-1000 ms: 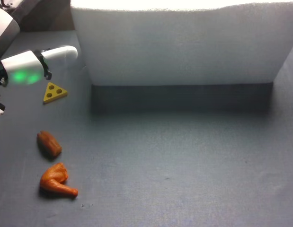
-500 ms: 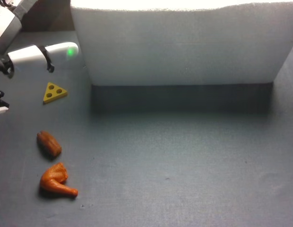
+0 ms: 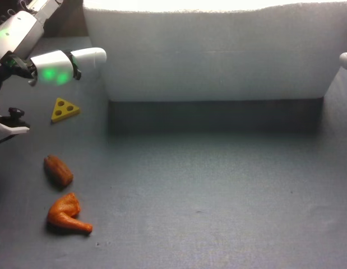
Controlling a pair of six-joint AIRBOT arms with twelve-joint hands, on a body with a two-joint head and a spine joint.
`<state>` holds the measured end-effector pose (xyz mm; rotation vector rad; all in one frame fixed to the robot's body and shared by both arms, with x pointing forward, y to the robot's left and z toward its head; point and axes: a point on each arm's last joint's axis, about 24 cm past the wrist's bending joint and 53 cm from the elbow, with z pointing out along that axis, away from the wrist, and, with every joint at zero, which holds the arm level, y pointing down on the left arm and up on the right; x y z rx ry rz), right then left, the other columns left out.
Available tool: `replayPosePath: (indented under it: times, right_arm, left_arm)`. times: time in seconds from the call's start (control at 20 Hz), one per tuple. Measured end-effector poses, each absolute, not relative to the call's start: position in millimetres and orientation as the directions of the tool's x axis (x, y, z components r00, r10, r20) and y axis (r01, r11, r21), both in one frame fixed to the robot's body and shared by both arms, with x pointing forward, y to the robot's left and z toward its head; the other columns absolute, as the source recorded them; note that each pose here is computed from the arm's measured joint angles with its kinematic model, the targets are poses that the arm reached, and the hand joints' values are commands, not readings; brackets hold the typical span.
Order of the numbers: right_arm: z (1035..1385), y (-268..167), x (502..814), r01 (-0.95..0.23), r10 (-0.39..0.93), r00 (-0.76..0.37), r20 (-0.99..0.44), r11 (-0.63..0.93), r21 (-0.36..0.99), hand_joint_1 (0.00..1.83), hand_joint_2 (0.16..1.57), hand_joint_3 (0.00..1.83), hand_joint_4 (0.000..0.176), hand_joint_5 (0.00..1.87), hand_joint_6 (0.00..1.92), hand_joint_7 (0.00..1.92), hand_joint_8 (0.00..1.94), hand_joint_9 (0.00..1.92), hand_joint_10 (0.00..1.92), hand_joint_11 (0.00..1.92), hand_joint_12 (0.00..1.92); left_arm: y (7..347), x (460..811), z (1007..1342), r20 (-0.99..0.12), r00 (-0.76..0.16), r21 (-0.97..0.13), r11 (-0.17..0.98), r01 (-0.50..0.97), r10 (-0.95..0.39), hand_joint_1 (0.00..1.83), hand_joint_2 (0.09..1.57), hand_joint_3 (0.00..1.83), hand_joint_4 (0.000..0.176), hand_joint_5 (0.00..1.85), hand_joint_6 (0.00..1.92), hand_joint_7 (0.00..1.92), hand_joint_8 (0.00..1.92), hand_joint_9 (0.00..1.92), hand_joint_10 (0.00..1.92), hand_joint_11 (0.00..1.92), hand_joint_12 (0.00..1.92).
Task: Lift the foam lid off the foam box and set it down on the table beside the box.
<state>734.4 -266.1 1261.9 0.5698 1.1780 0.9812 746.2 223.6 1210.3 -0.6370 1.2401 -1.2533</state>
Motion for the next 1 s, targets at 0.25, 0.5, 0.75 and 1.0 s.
replayPosePath:
  times: [0.25, 0.5, 0.75, 1.0]
  right_arm:
    - [1263.4, -270.8, 740.8, -0.32, 0.875, 0.076, -0.479, 0.476, 0.819, 0.64, 1.05, 0.0, 0.0, 0.0, 0.0, 0.0, 0.0, 0.0, 0.0, 0.0, 1.07]
    - [1260.7, -266.5, 744.0, -0.316, 0.875, 0.064, -0.479, 0.473, 0.822, 0.64, 1.07, 0.0, 0.0, 0.0, 0.0, 0.0, 0.0, 0.0, 0.0, 0.0, 0.87]
    - [1263.7, -265.7, 749.6, -0.319, 0.879, 0.069, -0.471, 0.467, 0.825, 0.66, 1.09, 0.0, 0.0, 0.0, 0.0, 0.0, 0.0, 0.0, 0.0, 0.0, 0.56]
    - [1265.5, -261.1, 752.9, -0.321, 0.885, 0.062, -0.462, 0.456, 0.83, 0.64, 1.08, 0.0, 0.0, 0.0, 0.0, 0.0, 0.0, 0.0, 0.0, 0.0, 0.44]
  left_arm:
    - [223.8, 755.4, 1216.1, -0.311, -0.133, -0.904, 0.25, 0.346, -0.941, 0.5, 1.03, 0.0, 0.0, 0.0, 0.0, 0.0, 0.0, 0.0, 0.0, 0.0, 0.59]
    - [219.1, 762.6, 1211.3, -0.309, -0.143, -0.912, 0.25, 0.327, -0.94, 0.54, 1.04, 0.0, 0.0, 0.0, 0.0, 0.0, 0.0, 0.0, 0.0, 0.0, 0.33]
    - [215.3, 773.2, 1204.2, -0.29, -0.151, -0.923, 0.235, 0.304, -0.945, 0.54, 1.02, 0.0, 0.0, 0.0, 0.0, 0.0, 0.0, 0.0, 0.0, 0.0, 0.58]
    - [209.1, 777.8, 1207.5, -0.283, -0.163, -0.926, 0.225, 0.303, -0.945, 0.52, 1.02, 0.0, 0.0, 0.0, 0.0, 0.0, 0.0, 0.0, 0.0, 0.0, 0.62]
